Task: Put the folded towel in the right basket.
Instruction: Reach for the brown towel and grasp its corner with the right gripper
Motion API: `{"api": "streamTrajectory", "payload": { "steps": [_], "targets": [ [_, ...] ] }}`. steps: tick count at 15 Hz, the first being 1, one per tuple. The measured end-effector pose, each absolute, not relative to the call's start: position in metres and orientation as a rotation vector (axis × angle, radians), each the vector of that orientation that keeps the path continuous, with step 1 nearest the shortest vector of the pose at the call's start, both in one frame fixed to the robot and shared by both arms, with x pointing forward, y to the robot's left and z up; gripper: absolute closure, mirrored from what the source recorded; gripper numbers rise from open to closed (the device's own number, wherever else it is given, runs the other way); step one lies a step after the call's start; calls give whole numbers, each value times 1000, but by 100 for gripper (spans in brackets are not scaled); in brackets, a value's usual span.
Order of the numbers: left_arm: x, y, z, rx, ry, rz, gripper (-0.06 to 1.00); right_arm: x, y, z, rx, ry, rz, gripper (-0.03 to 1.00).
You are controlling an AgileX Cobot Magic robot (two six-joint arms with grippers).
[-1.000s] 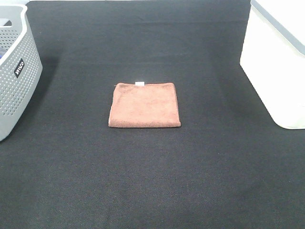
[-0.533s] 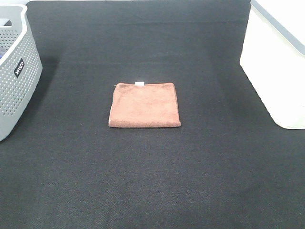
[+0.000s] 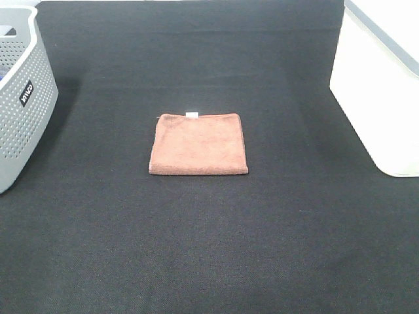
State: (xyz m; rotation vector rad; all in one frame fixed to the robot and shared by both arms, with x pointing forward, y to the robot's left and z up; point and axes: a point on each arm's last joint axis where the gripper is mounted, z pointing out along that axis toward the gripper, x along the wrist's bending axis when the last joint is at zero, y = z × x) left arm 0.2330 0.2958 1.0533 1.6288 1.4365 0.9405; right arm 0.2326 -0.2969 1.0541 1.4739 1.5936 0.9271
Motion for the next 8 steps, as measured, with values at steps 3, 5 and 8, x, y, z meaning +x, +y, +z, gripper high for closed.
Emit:
{"api": "streamTrajectory", "payload": {
  "steps": [3,5,8],
  "targets": [
    [233,296,1053,1629,1436,940,6,233,-297,1054,1474,1594,927,26],
    [233,296,1053,1629,1436,940,6,233,-297,1054,1474,1594,927,26],
    [233,296,1053,1629,1436,940,6,233,-297,1054,1474,1594,927,26]
  ]
}}
